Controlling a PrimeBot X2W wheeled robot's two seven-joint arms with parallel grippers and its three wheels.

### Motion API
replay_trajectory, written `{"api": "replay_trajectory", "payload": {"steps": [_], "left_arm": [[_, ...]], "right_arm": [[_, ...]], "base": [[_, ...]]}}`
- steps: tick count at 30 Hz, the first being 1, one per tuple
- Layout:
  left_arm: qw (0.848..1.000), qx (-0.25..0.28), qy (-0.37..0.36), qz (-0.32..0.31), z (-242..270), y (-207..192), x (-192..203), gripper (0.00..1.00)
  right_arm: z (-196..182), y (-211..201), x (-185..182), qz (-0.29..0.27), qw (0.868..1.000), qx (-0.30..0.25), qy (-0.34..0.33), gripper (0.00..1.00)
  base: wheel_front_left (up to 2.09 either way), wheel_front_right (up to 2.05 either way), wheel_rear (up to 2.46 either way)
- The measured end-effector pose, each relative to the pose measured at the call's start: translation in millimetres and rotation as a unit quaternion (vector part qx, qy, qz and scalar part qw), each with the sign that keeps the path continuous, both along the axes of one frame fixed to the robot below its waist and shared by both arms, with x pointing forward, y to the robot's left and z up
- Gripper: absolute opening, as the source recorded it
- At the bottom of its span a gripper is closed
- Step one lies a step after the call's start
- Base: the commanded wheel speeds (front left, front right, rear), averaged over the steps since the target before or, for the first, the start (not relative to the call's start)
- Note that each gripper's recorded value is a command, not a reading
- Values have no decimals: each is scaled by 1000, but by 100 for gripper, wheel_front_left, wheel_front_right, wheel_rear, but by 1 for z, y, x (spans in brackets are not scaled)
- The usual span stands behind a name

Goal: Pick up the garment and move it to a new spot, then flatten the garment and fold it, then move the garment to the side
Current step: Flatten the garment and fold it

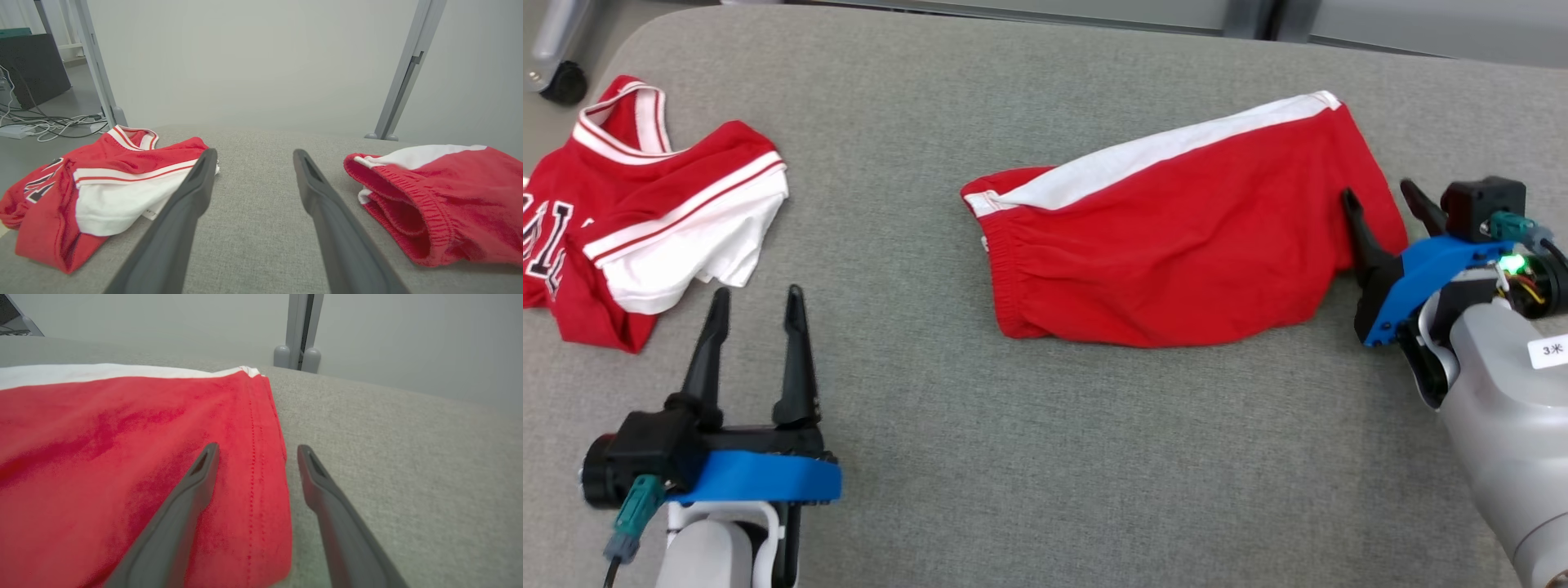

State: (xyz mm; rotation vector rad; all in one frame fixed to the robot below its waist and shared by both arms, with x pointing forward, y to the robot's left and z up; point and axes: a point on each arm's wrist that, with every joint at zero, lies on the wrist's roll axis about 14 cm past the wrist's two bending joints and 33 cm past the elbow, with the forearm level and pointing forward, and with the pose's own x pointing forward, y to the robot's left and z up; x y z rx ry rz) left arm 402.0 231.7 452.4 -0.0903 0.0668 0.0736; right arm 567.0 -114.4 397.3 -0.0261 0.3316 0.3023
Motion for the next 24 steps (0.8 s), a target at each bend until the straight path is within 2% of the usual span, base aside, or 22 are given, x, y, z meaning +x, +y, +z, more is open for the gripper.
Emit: {"api": "replay_trajectory", "payload": {"steps": [3, 7, 9, 10, 18, 24], "left_arm": [[999, 22, -2, 35, 5, 19, -14, 100], [998, 30, 13, 48, -1, 26, -26, 100], [998, 31, 17, 49, -3, 26, -30, 100], [998, 29, 17, 49, -3, 26, -30, 100], [999, 26, 7, 43, 3, 20, -31, 100], [999, 29, -3, 32, 9, 12, -37, 100]], "right_arm": [[-19, -1, -6, -8, 999, 0, 35, 100], [-27, 3, -10, -10, 998, 3, 54, 100], [-29, 4, -12, -11, 998, 4, 64, 31], [-29, 5, -13, -13, 998, 7, 67, 0], [-10, 4, -20, -30, 998, 46, 42, 0], [1, -32, -46, -71, 995, 67, 26, 0]], "base": [[0, 0, 0], [0, 0, 0], [0, 0, 0], [0, 0, 0], [0, 0, 0], [0, 0, 0]]}}
